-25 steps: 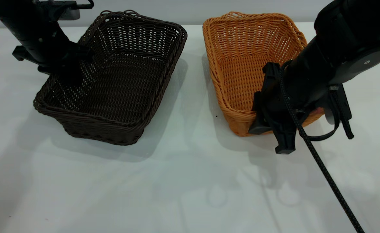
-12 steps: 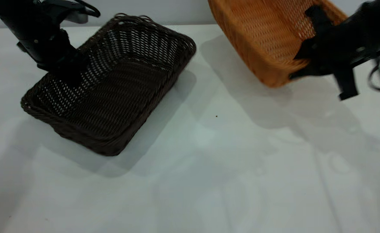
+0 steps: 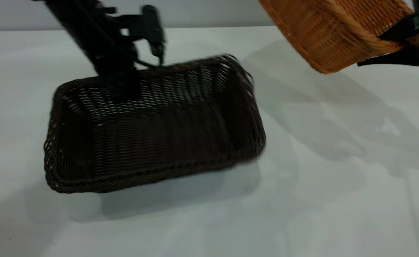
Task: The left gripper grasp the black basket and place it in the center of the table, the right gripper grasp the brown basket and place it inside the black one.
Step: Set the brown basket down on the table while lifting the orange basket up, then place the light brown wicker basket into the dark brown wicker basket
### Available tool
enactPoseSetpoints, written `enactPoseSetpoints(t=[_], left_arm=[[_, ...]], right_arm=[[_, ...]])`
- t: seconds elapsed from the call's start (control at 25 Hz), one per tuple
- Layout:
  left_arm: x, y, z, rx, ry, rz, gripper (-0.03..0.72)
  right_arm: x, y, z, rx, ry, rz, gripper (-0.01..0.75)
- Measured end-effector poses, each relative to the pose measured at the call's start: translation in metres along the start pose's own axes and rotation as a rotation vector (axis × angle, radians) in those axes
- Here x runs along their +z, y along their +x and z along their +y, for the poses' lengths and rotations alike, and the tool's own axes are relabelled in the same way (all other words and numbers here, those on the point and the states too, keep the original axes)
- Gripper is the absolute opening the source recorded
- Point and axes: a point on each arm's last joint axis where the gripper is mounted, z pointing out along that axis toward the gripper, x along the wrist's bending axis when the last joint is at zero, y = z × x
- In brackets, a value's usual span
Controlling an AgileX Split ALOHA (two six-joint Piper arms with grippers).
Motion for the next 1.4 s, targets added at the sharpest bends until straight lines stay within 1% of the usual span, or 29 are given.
enactPoseSetpoints(t=[0.12, 0.24, 0.36, 0.44, 0.6, 0.68, 0.8, 0.92, 1.04, 1.12, 1.24, 1.32, 1.4], left_arm=[[0.002, -0.008, 0.02, 0.124, -0.021, 0.03, 0.073], [0.006, -0.013, 0.031, 0.177, -0.034, 0.054, 0.073], [0.006, -0.014, 0.034, 0.188, -0.037, 0.058, 0.073], [0.006, -0.015, 0.034, 0.19, -0.037, 0.058, 0.073], [0.006, -0.015, 0.034, 0.182, -0.039, 0.058, 0.082], [0.006, -0.015, 0.035, 0.166, -0.046, 0.056, 0.099], [0.006, -0.015, 0.036, 0.139, -0.059, 0.055, 0.178], [0.006, -0.014, 0.038, 0.12, -0.071, 0.067, 0.304], [-0.004, -0.011, 0.041, 0.116, -0.087, 0.09, 0.4], [-0.02, -0.007, 0.046, 0.119, -0.102, 0.107, 0.434], [-0.053, -0.003, 0.053, 0.128, -0.122, 0.11, 0.448], [-0.084, -0.002, 0.057, 0.138, -0.139, 0.107, 0.449], [-0.129, 0.0, 0.063, 0.142, -0.175, 0.141, 0.45]], right_arm=[[-0.005, 0.004, -0.001, -0.033, 0.028, 0.013, 0.071], [-0.008, 0.01, -0.001, -0.1, 0.072, -0.008, 0.071], [-0.01, 0.017, 0.002, -0.152, 0.102, -0.041, 0.071], [-0.012, 0.023, 0.005, -0.173, 0.103, -0.055, 0.071], [-0.015, 0.033, 0.011, -0.208, 0.089, -0.055, 0.071], [-0.016, 0.038, 0.013, -0.214, 0.084, -0.052, 0.071], [-0.018, 0.046, 0.017, -0.238, 0.073, -0.048, 0.071], [-0.021, 0.055, 0.02, -0.259, 0.061, -0.04, 0.071], [-0.022, 0.062, 0.023, -0.267, 0.051, -0.032, 0.071], [-0.024, 0.066, 0.024, -0.277, 0.046, -0.028, 0.071], [-0.025, 0.07, 0.025, -0.286, 0.043, -0.022, 0.071], [-0.025, 0.069, 0.025, -0.286, 0.046, -0.03, 0.071], [-0.024, 0.067, 0.024, -0.296, 0.056, -0.055, 0.071]])
